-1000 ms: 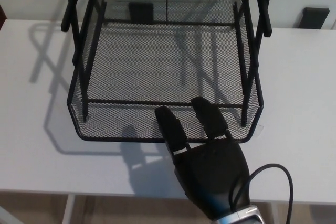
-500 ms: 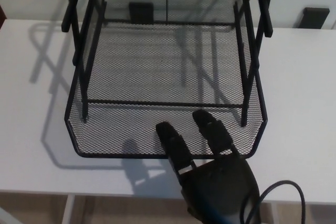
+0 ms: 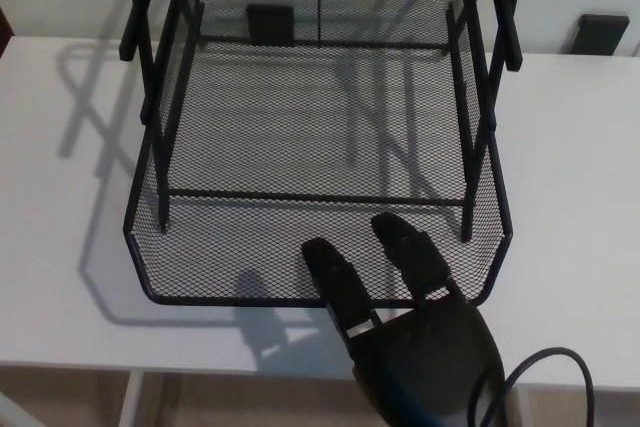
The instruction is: The robot walks towards a file tray kept in the middle of a desk and uses its right hand to grab a tray and pulls it out towards itself
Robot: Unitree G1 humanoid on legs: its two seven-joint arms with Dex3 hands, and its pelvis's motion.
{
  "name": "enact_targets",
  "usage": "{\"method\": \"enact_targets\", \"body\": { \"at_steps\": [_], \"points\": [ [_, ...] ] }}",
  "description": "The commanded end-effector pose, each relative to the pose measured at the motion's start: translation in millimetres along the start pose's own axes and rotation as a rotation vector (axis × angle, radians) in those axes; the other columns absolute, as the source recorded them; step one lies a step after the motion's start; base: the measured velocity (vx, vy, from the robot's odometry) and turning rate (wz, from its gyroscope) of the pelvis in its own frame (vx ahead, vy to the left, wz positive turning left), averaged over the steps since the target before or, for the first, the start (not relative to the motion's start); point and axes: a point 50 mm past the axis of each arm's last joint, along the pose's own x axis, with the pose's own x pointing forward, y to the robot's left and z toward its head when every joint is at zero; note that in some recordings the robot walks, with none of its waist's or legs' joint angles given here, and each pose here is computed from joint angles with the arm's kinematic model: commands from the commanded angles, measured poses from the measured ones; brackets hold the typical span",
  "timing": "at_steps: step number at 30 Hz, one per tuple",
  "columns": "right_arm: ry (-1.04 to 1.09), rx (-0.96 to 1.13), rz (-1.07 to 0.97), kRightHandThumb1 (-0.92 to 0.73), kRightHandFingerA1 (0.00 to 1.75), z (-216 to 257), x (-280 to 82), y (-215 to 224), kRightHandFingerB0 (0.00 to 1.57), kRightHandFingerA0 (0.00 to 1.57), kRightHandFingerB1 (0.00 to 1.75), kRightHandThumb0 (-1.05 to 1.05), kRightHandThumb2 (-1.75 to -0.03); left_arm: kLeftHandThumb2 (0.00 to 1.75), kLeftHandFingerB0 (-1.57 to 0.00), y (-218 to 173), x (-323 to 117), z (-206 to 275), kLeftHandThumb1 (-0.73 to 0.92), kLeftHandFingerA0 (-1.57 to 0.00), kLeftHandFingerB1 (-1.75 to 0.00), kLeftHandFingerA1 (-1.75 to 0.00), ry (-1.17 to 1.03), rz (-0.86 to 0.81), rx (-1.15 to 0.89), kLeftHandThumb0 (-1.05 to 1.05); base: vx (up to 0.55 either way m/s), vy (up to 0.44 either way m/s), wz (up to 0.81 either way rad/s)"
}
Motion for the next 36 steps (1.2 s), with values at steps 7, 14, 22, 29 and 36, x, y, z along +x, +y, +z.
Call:
{"method": "enact_targets", "body": {
  "at_steps": [7,14,22,29,36],
  "points": [
    [-0.115,0.369,0.320,-0.12,0.57,99.7,-125.5,-11.4,0.00,0.07,0.51,-0.42,-0.85,0.57,-0.49,6.4,-4.7,-4.9,0.57,-0.58,-0.39,-0.42,0.044,-0.070,0.068,-0.37,0.00,0.000,0.00],
    [-0.130,0.405,0.303,-0.34,0.56,105.2,-135.0,-17.9,0.11,0.10,0.49,-0.87,-0.79,0.56,-0.49,9.5,-3.3,-6.6,0.55,-0.60,-0.40,-0.42,0.027,-0.058,0.054,-0.42,0.00,0.000,0.00],
    [-0.172,0.426,0.155,-0.37,0.61,108.1,-142.7,-35.5,0.11,0.13,0.53,-0.99,-0.83,0.71,-0.46,7.1,-2.3,-7.7,0.47,-0.56,-0.49,-0.52,0.043,-0.066,0.060,-0.45,0.00,0.000,0.00],
    [-0.170,0.443,0.120,-0.38,0.62,107.3,-141.5,-49.6,0.10,0.13,0.53,-0.99,-0.84,0.75,-0.45,6.4,-3.9,-6.8,0.46,-0.55,-0.50,-0.54,0.045,-0.072,0.074,-0.48,0.00,0.001,0.01],
    [-0.182,0.455,-0.044,-0.67,0.68,94.4,-129.3,-67.0,0.00,0.09,0.53,-1.05,-0.62,0.56,-0.51,6.8,-3.0,-6.5,0.54,-0.60,-0.40,-0.43,0.046,-0.070,0.090,-0.40,0.00,0.000,0.00]
  ]
}}
